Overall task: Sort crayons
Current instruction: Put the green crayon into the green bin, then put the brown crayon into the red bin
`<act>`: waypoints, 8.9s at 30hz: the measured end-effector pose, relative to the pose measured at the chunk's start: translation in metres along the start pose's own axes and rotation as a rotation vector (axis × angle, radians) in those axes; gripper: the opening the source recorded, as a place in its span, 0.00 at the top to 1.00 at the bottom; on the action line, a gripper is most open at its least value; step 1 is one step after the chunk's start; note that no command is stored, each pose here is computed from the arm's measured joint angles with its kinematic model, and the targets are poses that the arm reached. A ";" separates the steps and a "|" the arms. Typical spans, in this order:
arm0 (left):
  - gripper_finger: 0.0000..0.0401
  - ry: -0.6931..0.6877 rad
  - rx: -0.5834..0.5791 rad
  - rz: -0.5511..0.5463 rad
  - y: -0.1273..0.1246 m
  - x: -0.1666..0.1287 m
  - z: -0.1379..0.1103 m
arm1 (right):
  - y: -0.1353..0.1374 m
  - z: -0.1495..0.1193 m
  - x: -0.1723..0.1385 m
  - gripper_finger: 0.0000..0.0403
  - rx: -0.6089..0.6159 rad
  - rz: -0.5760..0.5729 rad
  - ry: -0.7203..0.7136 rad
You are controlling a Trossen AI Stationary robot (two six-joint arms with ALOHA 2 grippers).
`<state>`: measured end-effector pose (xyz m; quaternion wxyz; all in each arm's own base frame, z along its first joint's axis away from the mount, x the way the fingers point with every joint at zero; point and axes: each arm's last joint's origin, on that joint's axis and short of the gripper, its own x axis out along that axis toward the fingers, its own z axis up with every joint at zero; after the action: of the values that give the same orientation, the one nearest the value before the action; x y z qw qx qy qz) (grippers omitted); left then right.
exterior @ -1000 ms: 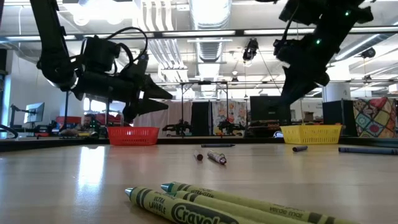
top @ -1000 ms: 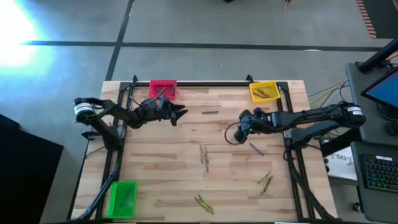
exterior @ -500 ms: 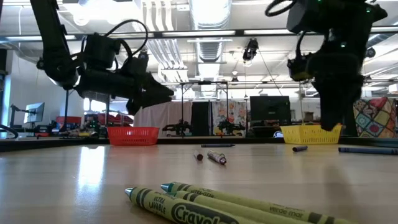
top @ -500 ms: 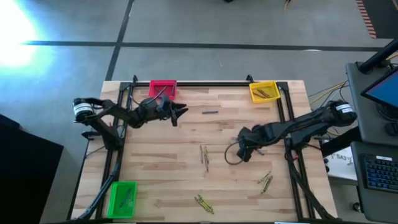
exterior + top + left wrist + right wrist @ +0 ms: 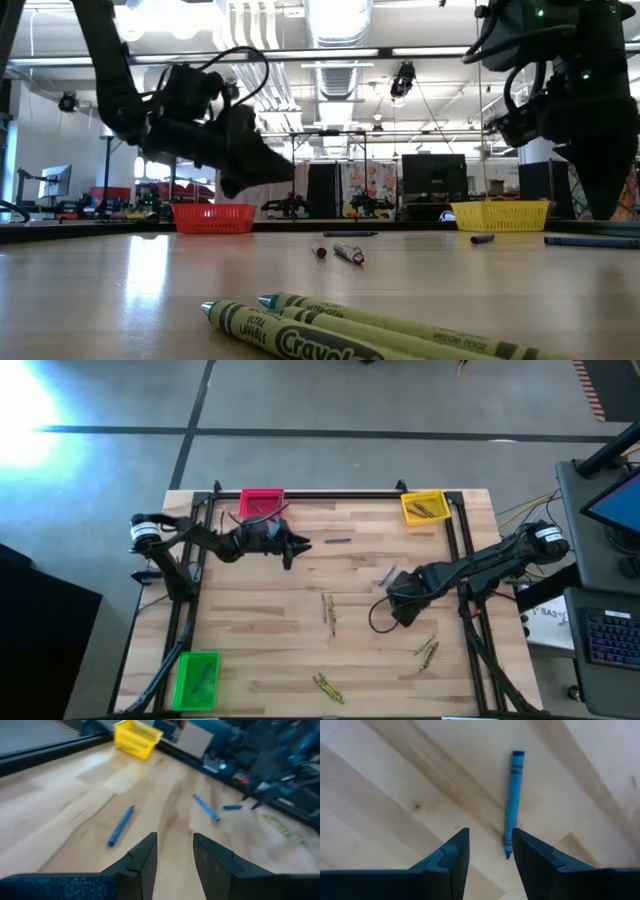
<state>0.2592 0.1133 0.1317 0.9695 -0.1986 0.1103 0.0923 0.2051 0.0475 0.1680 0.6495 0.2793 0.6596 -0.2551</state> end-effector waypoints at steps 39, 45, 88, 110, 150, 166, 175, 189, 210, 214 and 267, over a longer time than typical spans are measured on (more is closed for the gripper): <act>0.73 -0.060 0.105 -0.051 -0.011 -0.007 0.022 | 0.050 -0.115 0.025 0.66 -0.562 -0.022 -0.065; 0.73 -0.062 0.114 -0.024 -0.010 -0.007 0.021 | 0.056 -0.117 0.041 0.66 -0.669 -0.075 -0.063; 0.73 -0.170 0.259 -0.148 -0.041 -0.003 0.025 | 0.062 0.035 -0.019 0.97 -0.498 -0.114 -1.028; 0.51 -0.172 0.315 -0.264 -0.077 0.031 0.045 | 0.053 0.107 -0.040 0.97 -0.564 0.081 -1.310; 0.99 0.689 -0.152 0.336 -0.142 -0.066 0.039 | -0.033 0.102 -0.066 0.57 -0.004 -0.554 -1.155; 0.97 1.179 -0.496 0.249 -0.258 -0.177 -0.024 | -0.059 0.126 -0.077 0.58 0.027 -0.454 -1.120; 0.97 1.235 -0.379 0.411 -0.277 -0.202 -0.068 | -0.055 0.129 -0.076 0.57 0.001 -0.364 -1.109; 0.95 1.305 -0.369 0.307 -0.276 -0.196 -0.083 | -0.057 0.125 -0.068 0.50 -0.016 -0.377 -1.045; 0.54 1.324 -0.377 0.348 -0.257 -0.199 -0.061 | -0.049 0.126 -0.059 0.48 -0.147 -0.115 -0.949; 0.55 1.132 -0.322 0.330 -0.242 -0.195 -0.042 | -0.043 0.131 -0.043 0.48 -0.211 -0.032 -0.861; 0.58 0.225 0.267 0.171 -0.107 -0.007 -0.058 | 0.030 -0.141 0.009 0.59 -0.816 -0.097 -0.005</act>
<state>0.2663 -0.0075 0.1208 0.9574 -0.0673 0.2455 0.1360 0.1258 0.1682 0.1631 0.6956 -0.0335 0.7177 -0.0034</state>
